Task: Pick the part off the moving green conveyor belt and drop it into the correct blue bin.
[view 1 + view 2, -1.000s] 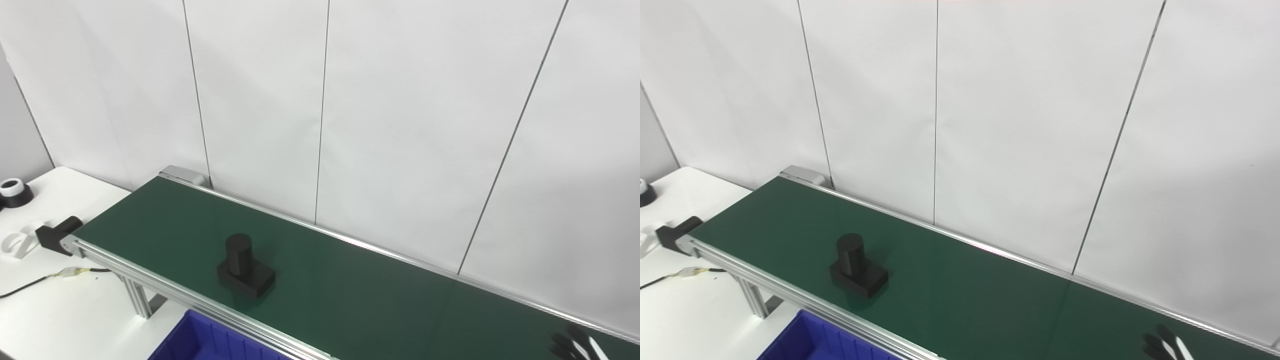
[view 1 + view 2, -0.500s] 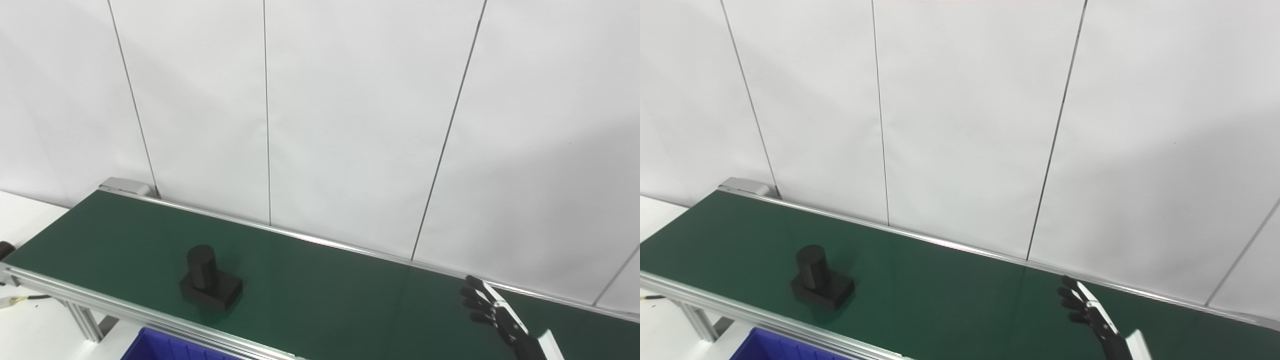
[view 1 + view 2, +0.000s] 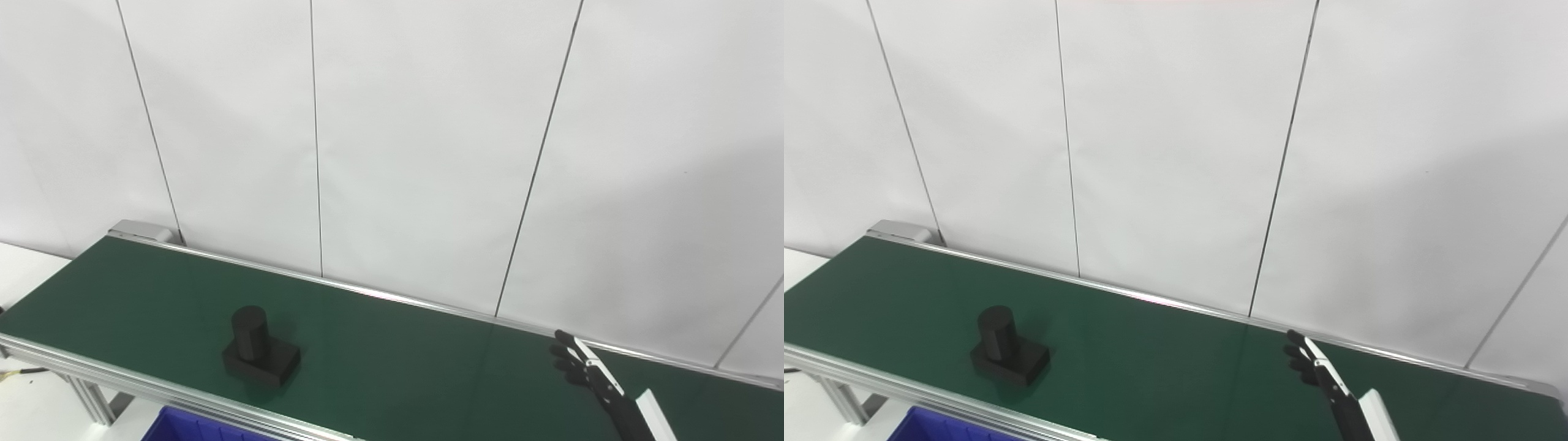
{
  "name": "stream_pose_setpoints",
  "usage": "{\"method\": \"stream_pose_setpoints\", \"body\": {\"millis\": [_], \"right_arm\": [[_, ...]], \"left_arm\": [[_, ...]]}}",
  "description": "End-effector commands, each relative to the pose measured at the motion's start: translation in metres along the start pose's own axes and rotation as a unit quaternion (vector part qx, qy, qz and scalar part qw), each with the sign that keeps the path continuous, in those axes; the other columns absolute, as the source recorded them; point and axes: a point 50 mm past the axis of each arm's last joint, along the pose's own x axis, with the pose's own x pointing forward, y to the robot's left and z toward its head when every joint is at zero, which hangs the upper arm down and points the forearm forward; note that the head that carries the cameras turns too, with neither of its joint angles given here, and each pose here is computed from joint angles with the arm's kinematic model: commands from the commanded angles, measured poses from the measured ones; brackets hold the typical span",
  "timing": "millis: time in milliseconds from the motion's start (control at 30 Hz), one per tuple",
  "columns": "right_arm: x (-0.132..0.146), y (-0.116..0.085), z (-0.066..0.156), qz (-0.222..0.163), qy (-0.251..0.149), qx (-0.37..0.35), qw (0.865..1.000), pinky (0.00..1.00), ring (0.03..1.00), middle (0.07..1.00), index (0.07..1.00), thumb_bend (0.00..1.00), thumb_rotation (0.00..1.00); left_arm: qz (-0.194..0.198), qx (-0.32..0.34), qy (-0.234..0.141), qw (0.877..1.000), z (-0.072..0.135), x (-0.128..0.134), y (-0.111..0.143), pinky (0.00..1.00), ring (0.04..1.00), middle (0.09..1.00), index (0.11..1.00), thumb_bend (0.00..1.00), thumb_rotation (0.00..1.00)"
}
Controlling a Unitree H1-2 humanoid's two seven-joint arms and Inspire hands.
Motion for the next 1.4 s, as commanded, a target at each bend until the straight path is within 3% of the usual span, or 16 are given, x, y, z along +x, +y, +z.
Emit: {"method": "stream_pose_setpoints", "body": {"millis": [0,400,600,767,1367], "right_arm": [[0.013,-0.008,0.012,-0.003,-0.023,-0.006,1.000,0.82,0.843,0.874,0.937,0.89,0.46],[0.059,-0.010,0.004,0.038,-0.016,-0.108,0.993,0.75,0.828,0.879,0.947,0.92,0.56],[0.073,-0.010,0.008,0.046,-0.013,-0.126,0.991,0.76,0.834,0.876,0.947,0.92,0.55],[0.084,-0.006,0.016,0.059,-0.014,-0.142,0.988,0.77,0.844,0.872,0.948,0.92,0.55],[0.116,0.004,0.038,0.084,-0.029,-0.163,0.983,0.72,0.814,0.857,0.941,0.94,0.56]], "left_arm": [[0.003,0.007,-0.036,0.999,0.011,0.004,0.001,0.61,0.747,0.794,0.760,1.00,0.18],[0.003,-0.010,-0.041,0.999,0.012,0.007,0.000,0.63,0.753,0.787,0.753,1.00,0.22],[0.003,-0.005,-0.044,0.999,0.014,0.006,0.001,0.63,0.747,0.790,0.760,1.00,0.25],[0.002,-0.014,-0.048,0.999,0.016,0.006,0.002,0.63,0.748,0.793,0.766,0.97,0.21],[0.013,-0.005,-0.071,0.997,0.032,-0.004,0.005,0.63,0.737,0.792,0.766,0.95,0.24]]}}
